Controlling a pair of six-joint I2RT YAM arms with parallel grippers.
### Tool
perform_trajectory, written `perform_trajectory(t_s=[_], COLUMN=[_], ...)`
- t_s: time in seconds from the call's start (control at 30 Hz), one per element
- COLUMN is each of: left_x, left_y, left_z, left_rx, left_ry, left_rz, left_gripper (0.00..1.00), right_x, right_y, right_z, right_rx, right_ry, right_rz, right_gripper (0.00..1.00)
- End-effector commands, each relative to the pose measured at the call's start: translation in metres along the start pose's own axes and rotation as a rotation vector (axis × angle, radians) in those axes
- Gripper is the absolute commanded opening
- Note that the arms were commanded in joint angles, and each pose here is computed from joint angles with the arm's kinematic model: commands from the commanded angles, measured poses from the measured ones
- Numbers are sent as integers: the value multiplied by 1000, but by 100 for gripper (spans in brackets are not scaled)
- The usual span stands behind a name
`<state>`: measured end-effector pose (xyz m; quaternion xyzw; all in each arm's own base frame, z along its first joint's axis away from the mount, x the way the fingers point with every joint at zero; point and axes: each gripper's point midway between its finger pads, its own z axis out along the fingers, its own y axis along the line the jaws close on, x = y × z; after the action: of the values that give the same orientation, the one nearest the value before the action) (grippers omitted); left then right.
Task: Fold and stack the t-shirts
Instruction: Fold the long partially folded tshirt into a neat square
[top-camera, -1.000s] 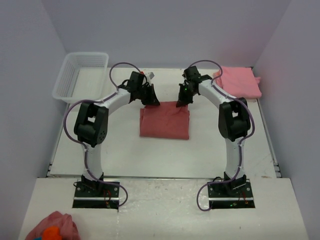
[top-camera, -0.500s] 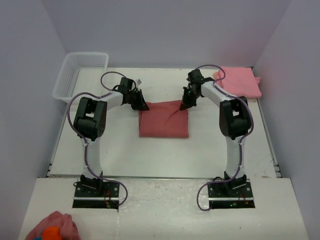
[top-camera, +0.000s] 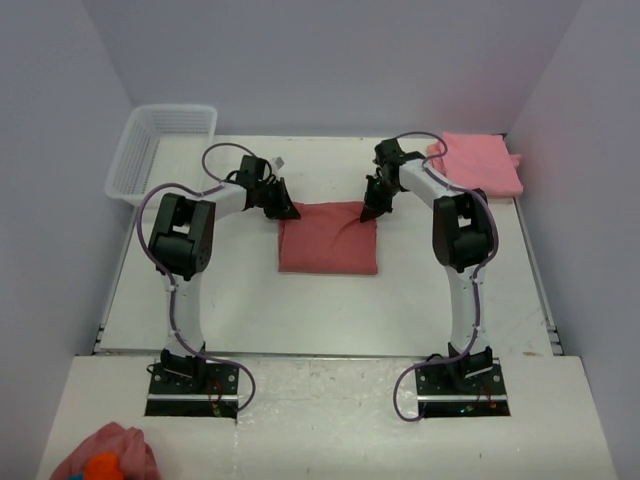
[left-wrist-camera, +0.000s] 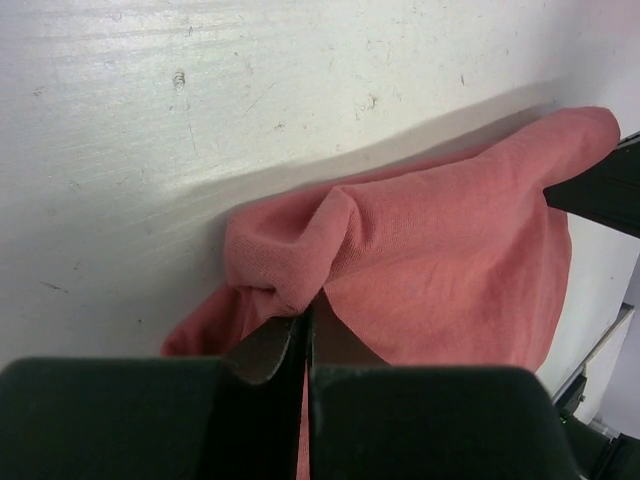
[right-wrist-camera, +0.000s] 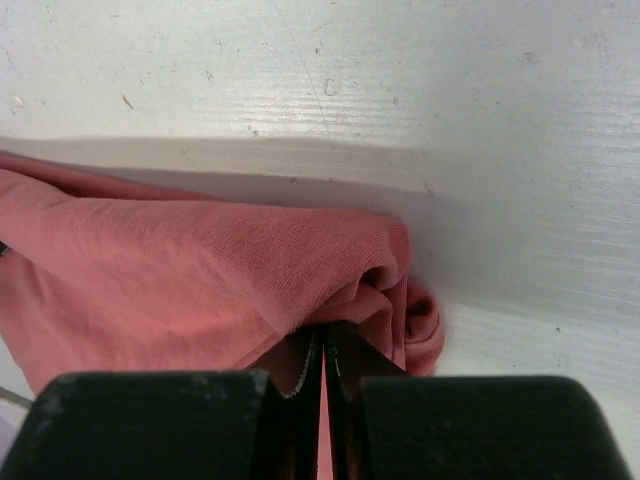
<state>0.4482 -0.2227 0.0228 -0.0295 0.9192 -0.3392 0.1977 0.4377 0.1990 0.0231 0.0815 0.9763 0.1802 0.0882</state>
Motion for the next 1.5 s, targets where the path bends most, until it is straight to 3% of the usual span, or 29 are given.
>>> perform_trajectory(t_s=[0.0,0.3,0.5,0.7,0.8,0.93,1.13,1.47], left_x=[-15,-73,-61,0,26,46,58,90], left_y=[-6,-74,-92,-85,-87,-91,-83,-34], left_z=[-12,-99,-117,-95,-88,-77,-55,-39], left_rx=[-25,-20,-9,-29,80,219,279,159], left_ry=[-61,-317,-304,-190,-149,-113,-67,9], left_rz=[42,151,139,110,97,81,31,-68], left_gripper=[0,0,0,0,0,0,0,0], right_x=[-17,-45,-27,28,60,70,74,90], right_y=[9,53,72,75,74,84,92,66], right_z=[-21,-101,-145,-129,-106,-95,-73,-30], right_rx=[-20,-132,-219,-331,-415,-533,-618,-502], right_ry=[-84,-233,-268,-191,-103,-63,28,126], right_rz=[-48,-199,-205,-200,-204,-217,-180,79], right_gripper=[0,0,0,0,0,0,0,0])
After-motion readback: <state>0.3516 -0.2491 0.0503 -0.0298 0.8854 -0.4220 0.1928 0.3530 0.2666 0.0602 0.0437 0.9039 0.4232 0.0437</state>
